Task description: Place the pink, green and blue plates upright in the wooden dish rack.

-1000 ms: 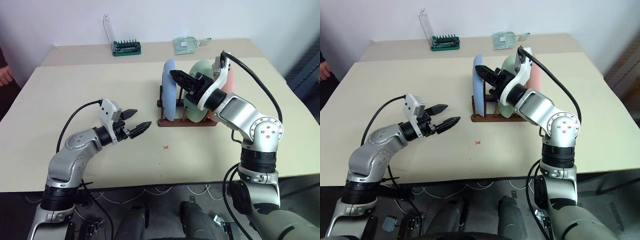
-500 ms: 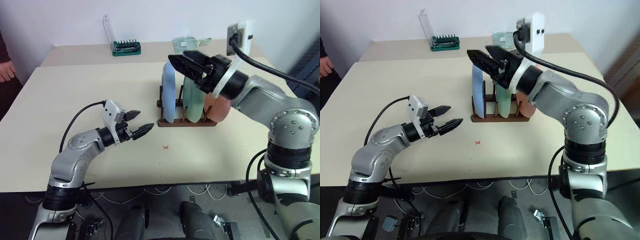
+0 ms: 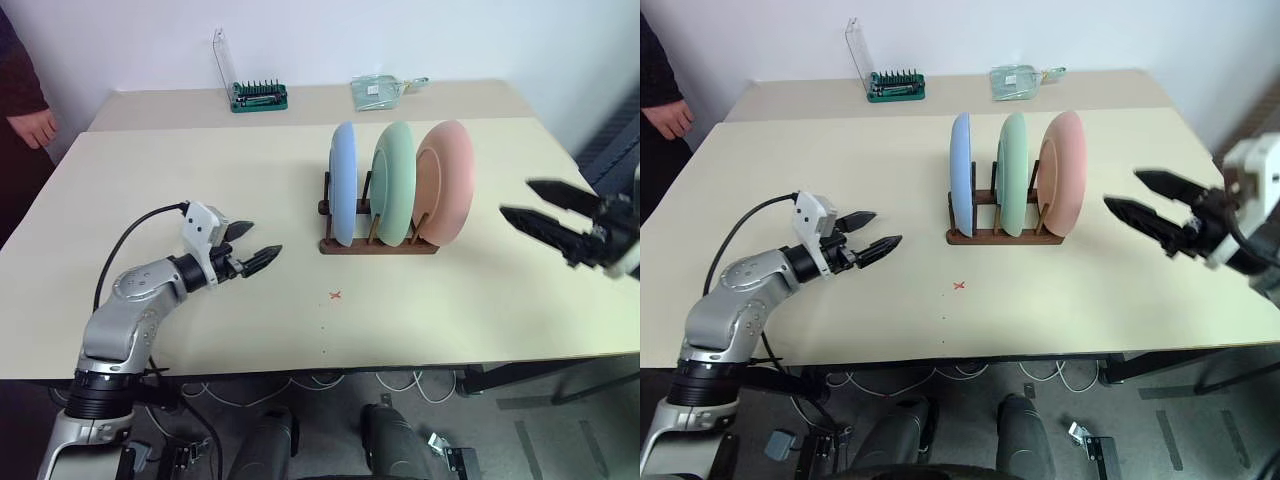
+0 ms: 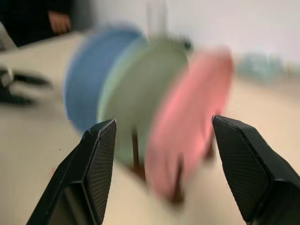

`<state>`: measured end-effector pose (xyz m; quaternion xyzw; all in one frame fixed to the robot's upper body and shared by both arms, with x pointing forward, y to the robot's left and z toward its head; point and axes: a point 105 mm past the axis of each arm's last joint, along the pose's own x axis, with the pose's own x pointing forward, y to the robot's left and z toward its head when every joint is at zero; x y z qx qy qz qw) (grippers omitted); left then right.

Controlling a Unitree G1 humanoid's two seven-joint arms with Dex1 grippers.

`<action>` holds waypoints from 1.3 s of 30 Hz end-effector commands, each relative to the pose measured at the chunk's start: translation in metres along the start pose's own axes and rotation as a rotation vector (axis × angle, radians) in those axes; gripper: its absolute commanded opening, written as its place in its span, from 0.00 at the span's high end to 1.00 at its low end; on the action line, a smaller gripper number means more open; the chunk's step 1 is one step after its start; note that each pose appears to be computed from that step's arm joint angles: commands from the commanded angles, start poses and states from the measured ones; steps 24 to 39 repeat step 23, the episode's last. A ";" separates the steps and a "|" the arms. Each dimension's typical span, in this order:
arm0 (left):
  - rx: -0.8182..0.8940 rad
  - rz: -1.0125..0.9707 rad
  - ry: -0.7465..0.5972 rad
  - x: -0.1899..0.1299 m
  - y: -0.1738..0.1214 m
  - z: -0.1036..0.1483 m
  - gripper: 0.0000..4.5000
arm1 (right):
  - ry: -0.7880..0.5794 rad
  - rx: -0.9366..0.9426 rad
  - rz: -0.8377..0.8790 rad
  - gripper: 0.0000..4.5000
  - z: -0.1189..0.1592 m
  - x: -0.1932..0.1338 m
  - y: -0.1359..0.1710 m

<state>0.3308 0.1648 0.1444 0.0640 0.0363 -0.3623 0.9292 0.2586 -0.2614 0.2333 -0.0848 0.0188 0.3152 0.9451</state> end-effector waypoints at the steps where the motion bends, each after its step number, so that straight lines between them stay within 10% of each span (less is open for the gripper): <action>1: 0.062 0.061 0.025 -0.010 0.017 -0.006 0.08 | 0.145 -0.092 -0.072 0.27 -0.032 -0.010 -0.011; 11: 0.076 0.157 0.040 -0.014 0.026 -0.029 0.08 | 0.235 -0.029 -0.213 0.27 -0.111 0.007 -0.038; 39: 0.050 0.152 -0.006 -0.011 0.011 -0.017 0.08 | 0.180 0.018 -0.109 0.27 -0.105 0.027 -0.036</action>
